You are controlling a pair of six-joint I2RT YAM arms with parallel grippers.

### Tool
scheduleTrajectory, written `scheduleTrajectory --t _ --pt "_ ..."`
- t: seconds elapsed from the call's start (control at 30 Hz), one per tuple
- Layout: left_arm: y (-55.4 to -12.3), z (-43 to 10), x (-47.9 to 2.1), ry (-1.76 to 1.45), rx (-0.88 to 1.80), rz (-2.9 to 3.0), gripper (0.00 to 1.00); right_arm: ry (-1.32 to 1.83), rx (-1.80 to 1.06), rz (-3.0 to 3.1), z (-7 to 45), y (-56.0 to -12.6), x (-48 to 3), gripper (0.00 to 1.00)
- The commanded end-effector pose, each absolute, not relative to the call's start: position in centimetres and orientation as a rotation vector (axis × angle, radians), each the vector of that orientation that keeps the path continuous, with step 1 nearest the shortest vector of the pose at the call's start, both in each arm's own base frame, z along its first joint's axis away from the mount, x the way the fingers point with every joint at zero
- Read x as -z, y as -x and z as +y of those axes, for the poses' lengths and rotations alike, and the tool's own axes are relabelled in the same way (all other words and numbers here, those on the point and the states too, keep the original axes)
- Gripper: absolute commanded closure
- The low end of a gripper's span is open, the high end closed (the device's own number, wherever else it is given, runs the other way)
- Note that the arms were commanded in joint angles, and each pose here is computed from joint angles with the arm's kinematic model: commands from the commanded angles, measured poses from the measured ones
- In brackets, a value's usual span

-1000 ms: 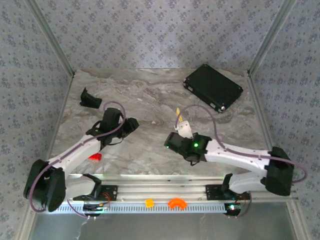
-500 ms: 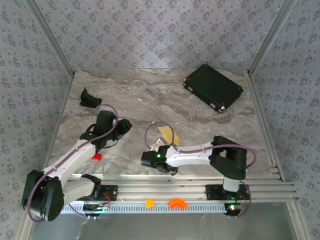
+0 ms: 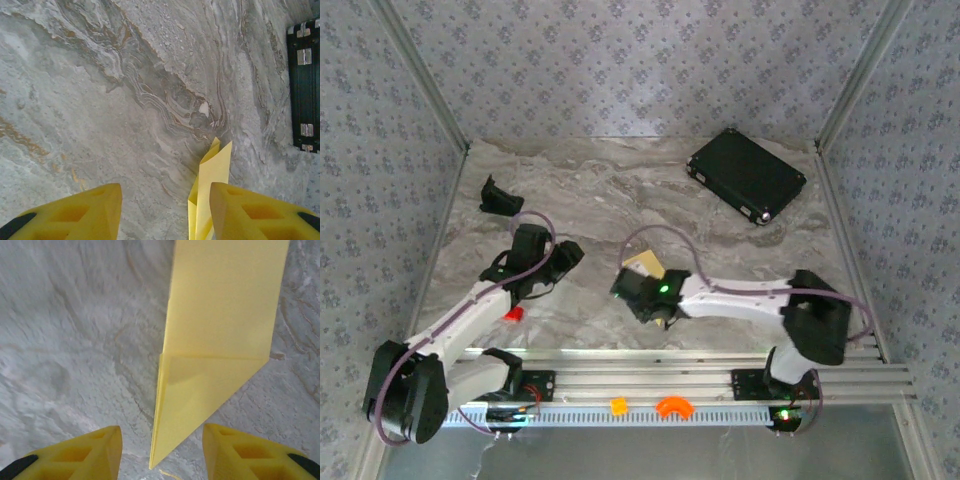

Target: Fold a paper plane with a square sheet of paper (pick it up from the middle)

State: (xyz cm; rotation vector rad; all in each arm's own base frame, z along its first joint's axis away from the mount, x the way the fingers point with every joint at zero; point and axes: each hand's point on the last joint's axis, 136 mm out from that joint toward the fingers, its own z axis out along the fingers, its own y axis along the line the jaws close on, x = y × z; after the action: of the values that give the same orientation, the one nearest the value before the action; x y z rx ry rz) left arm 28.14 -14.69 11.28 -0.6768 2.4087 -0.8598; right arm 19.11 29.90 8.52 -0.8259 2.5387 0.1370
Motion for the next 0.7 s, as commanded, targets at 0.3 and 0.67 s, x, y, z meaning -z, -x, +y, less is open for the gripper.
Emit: scheduleTrajectory --t 0.3,0.67 --pt "-28.5 -17.5 -10.5 0.621 1.017 2.458 0.59 0.225 -1.138 2.743 30.2 -21.4 -7.5 0.80" --pt "-28.4 -18.5 -9.9 0.600 1.048 2.484 0.58 -0.096 -0.959 2.973 27.1 -20.7 -0.9 0.87"
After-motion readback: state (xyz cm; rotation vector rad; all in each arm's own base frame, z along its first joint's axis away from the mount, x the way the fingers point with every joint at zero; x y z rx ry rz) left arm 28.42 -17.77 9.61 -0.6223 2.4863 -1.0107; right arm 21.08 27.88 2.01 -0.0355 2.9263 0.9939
